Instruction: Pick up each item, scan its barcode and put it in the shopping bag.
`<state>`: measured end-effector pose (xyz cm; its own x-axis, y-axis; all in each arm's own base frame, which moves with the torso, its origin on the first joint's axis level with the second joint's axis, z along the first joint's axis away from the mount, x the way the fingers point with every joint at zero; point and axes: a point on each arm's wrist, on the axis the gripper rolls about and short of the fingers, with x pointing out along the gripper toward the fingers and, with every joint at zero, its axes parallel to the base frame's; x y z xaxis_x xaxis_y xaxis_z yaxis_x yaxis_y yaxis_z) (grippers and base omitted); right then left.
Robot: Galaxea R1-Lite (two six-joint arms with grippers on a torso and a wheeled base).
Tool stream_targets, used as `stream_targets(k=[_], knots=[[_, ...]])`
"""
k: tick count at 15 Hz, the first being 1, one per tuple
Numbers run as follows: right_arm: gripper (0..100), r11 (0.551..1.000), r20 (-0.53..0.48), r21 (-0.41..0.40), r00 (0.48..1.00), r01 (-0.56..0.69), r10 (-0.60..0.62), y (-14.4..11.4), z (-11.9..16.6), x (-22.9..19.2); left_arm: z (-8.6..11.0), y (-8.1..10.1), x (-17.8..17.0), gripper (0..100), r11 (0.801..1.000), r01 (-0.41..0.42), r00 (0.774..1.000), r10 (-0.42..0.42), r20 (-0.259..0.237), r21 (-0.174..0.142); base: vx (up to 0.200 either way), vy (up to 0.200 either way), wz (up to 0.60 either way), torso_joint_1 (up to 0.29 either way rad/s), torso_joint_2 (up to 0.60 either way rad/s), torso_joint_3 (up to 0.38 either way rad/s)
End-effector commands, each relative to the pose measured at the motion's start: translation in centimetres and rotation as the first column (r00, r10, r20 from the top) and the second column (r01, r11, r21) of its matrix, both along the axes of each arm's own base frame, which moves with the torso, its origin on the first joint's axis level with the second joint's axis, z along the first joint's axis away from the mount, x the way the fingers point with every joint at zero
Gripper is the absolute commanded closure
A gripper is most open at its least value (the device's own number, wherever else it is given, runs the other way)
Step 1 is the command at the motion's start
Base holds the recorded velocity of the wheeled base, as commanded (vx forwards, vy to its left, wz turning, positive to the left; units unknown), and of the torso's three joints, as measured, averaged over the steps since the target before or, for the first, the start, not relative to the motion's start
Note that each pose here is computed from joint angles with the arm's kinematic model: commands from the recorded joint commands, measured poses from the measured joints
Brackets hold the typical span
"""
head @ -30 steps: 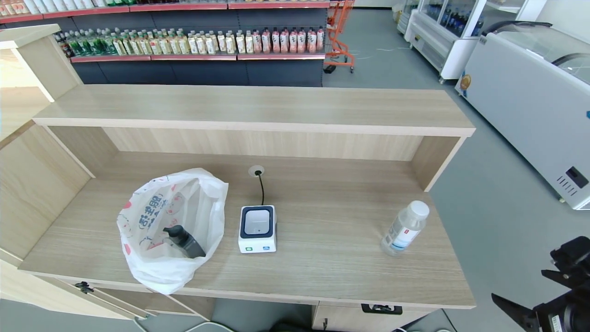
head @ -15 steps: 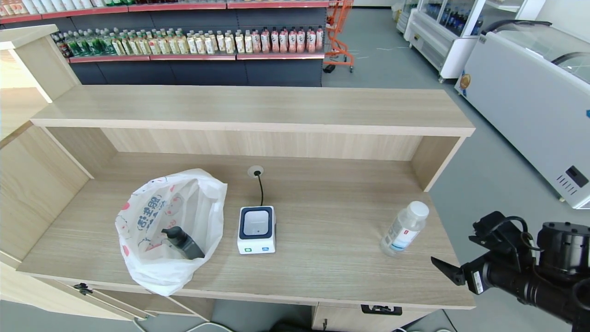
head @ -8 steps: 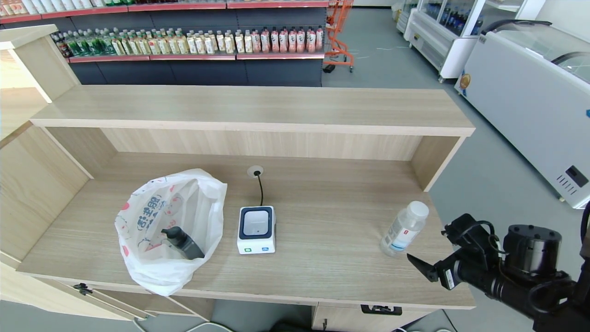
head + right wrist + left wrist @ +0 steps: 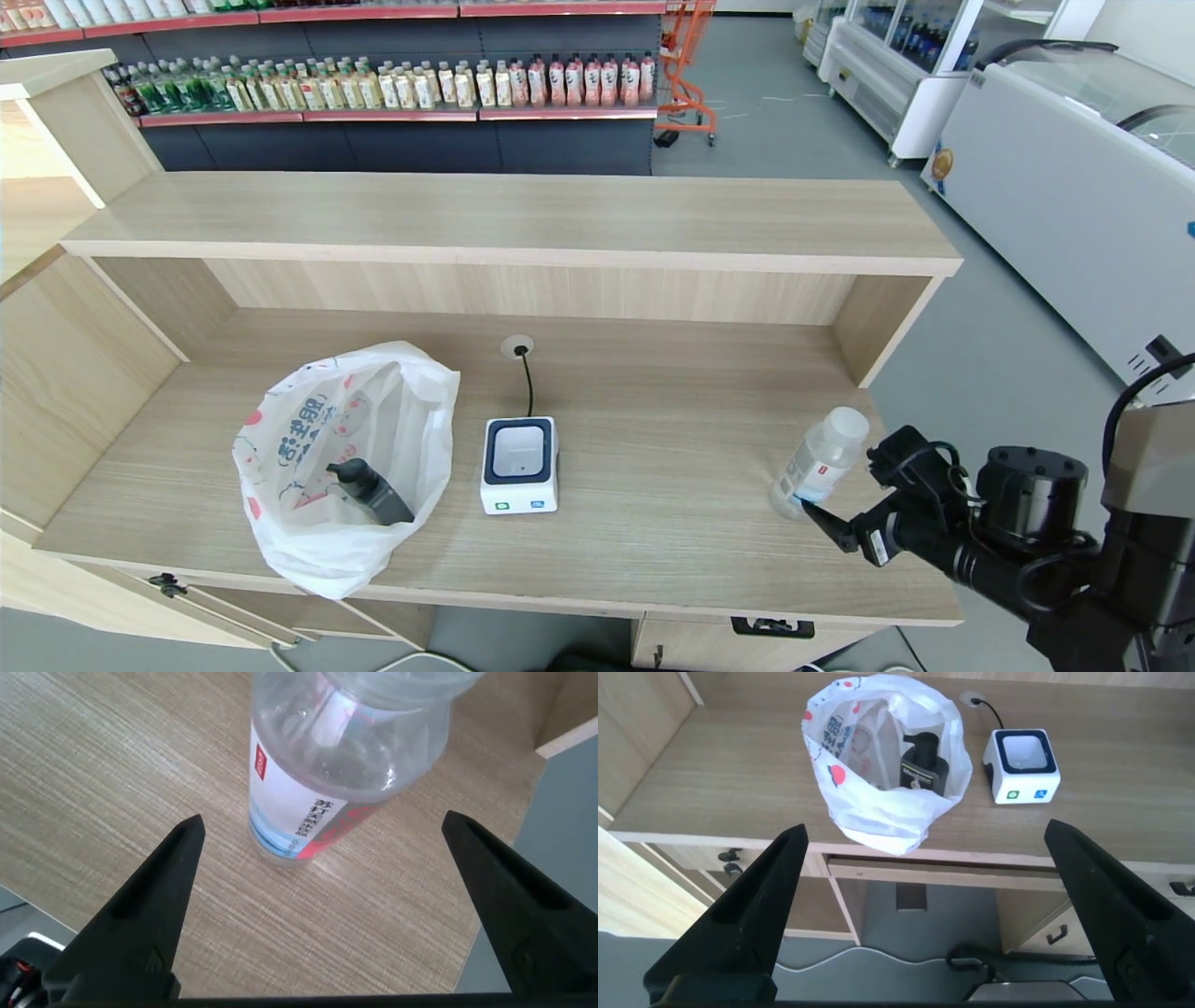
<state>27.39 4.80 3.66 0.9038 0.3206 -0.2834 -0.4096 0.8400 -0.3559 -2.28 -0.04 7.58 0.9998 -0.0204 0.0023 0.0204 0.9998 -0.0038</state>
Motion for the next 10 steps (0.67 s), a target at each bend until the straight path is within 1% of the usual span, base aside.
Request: stream_targets(k=[1, 10], knots=[[0, 1.000, 0.009, 0.005, 1.000, -0.009, 0.009, 0.3, -0.3, 0.8, 0.0, 0.0, 0.0, 0, 1.000, 0.000, 1.000, 0.000, 0.001, -0.001, 0.000, 0.000, 0.00, 0.000, 0.00, 0.000], [0, 0.997, 0.058, 0.015, 0.996, -0.069, 0.068, 2.5, -0.8, 3.1, 0.0, 0.0, 0.0, 0, 1.000, 0.000, 1.000, 0.000, 0.001, -0.001, 0.000, 0.000, 0.00, 0.000, 0.00, 0.000]])
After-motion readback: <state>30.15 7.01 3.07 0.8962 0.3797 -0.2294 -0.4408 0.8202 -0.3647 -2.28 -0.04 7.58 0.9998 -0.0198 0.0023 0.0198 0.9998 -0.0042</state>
